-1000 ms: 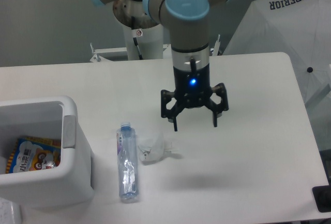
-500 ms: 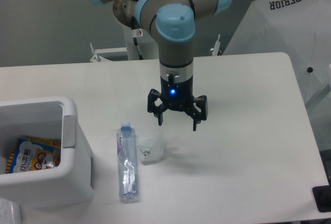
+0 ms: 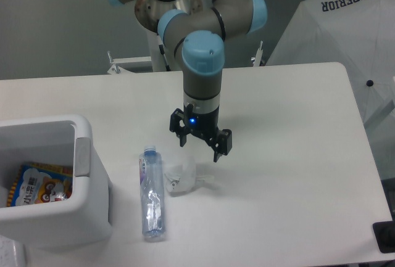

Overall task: Place the trash in the trash can
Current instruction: 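Lower the gripper onto the wrapper and close on it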

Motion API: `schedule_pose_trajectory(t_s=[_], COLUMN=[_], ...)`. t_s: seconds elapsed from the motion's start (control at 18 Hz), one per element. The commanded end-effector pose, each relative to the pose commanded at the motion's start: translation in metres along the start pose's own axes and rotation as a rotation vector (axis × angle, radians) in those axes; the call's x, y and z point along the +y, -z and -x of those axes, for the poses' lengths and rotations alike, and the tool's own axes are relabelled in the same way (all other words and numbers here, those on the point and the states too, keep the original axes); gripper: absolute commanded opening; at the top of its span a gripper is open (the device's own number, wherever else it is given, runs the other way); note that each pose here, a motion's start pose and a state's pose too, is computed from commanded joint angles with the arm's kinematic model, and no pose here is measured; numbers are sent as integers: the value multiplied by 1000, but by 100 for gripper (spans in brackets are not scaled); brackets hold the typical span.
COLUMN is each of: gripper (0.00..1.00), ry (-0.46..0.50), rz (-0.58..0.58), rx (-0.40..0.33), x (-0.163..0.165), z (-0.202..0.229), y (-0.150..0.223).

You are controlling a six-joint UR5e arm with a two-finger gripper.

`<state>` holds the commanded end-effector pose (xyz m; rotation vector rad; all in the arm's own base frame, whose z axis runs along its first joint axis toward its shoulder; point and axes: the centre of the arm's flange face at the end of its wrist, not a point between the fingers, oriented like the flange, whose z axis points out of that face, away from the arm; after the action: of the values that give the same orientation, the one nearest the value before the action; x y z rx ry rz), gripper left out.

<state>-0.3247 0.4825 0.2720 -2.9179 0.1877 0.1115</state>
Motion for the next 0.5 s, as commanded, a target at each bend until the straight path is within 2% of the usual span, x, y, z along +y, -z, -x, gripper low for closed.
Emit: schedule_pose_trajectory(t_s=[0.5], gripper=[99], ry=[2], rz=[19], rx=[26], x=[1], z=[1], y=[-19])
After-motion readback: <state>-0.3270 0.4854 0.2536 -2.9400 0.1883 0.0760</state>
